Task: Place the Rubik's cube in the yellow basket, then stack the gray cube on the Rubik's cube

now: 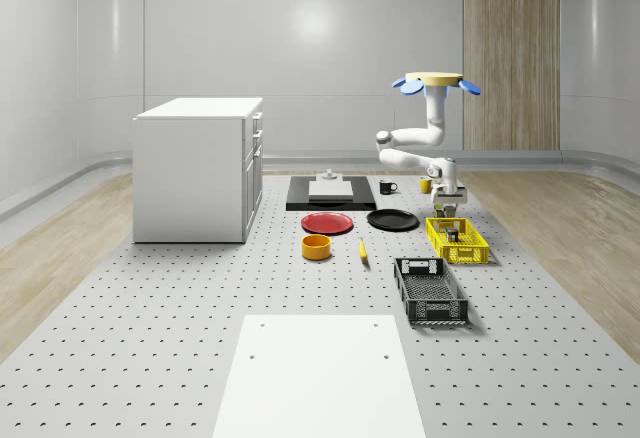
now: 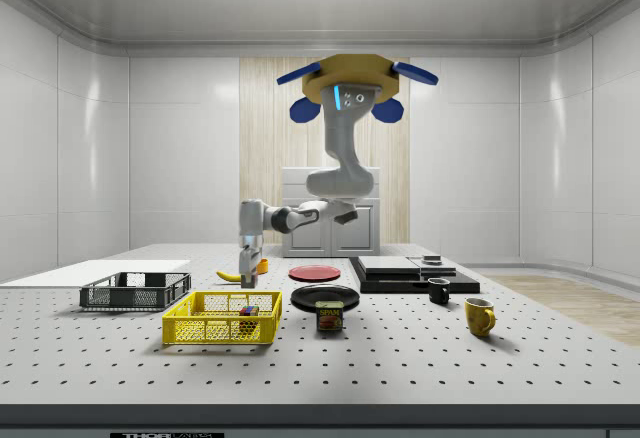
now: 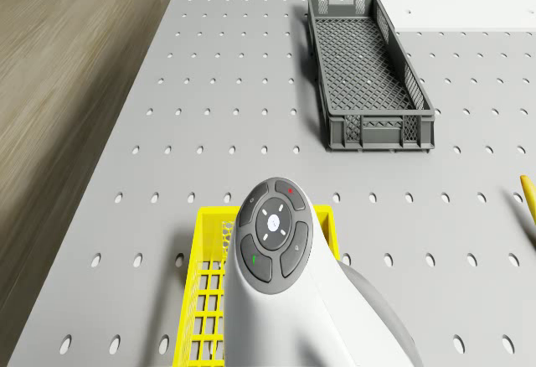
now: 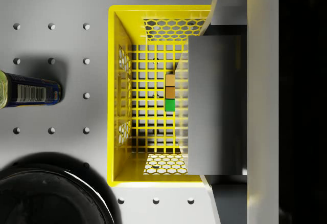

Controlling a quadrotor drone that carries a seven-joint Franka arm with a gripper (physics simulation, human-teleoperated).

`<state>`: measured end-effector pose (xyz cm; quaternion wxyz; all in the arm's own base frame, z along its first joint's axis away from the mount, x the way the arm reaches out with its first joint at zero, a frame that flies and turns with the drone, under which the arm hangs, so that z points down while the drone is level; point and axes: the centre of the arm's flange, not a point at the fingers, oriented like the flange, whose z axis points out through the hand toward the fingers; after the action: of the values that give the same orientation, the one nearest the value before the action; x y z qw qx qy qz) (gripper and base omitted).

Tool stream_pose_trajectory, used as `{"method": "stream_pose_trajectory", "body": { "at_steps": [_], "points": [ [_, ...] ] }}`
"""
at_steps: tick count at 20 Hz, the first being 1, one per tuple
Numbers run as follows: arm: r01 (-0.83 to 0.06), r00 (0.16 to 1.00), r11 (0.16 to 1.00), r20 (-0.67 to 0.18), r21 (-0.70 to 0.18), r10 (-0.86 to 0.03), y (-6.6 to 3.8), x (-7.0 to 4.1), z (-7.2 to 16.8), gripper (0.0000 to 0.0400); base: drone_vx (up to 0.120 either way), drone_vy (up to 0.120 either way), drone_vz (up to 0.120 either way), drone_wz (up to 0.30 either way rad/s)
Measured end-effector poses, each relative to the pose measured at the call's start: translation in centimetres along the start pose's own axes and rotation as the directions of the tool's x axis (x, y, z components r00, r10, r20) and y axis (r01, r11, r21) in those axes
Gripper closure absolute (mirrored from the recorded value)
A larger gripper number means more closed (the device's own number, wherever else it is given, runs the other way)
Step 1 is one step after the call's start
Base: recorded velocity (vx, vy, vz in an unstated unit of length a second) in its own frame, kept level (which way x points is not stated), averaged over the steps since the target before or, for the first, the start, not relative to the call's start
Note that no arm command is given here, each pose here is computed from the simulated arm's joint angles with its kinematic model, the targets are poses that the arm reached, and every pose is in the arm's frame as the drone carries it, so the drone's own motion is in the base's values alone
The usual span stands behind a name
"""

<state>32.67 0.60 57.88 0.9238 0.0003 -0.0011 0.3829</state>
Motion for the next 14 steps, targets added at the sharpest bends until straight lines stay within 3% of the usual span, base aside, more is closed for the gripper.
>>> {"method": "stream_pose_trajectory", "body": {
  "at_steps": [14],
  "points": [
    [0.000, 1.000, 1.000, 0.000, 0.000, 0.000, 0.0, 0.0, 3.6, 0.0150, 0.000, 0.000, 0.000, 0.000]
  ]
}}
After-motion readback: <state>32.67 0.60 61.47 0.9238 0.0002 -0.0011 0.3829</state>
